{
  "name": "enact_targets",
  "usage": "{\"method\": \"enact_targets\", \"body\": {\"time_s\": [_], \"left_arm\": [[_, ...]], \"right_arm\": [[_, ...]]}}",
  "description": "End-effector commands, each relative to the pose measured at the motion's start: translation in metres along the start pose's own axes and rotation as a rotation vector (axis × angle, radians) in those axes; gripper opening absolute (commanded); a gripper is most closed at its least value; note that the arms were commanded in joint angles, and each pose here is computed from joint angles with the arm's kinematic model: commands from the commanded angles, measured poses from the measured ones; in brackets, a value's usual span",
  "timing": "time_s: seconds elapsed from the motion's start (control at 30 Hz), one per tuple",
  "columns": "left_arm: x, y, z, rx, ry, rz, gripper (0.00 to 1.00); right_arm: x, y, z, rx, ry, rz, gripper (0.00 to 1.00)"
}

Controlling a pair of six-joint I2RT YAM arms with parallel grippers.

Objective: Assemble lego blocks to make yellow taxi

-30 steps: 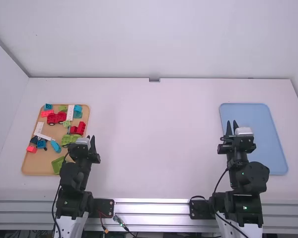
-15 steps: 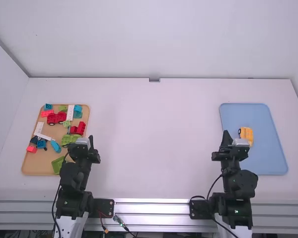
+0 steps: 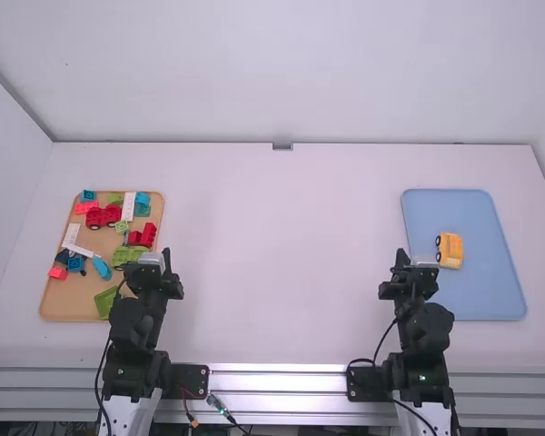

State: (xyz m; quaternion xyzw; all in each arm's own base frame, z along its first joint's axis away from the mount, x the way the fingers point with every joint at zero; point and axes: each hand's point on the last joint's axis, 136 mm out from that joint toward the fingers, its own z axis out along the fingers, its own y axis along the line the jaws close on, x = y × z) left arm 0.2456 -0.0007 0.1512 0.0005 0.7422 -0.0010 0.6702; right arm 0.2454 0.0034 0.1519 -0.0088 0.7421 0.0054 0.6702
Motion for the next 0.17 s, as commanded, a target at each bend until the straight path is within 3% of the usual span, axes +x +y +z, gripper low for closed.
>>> {"method": "enact_targets", "body": {"time_s": [0.0,0.13], "left_arm": [[0.0034,0.0007,0.0003,-0.002,0.003,0.001,0.0],[0.0034,0.0007,0.0003,-0.002,0.003,0.001,0.0]], "right_arm": [[0.0042,-0.0006,0.0005,0.004,0.003,0.006,0.0],[0.0042,-0.0006,0.0005,0.004,0.003,0.006,0.0]]}}
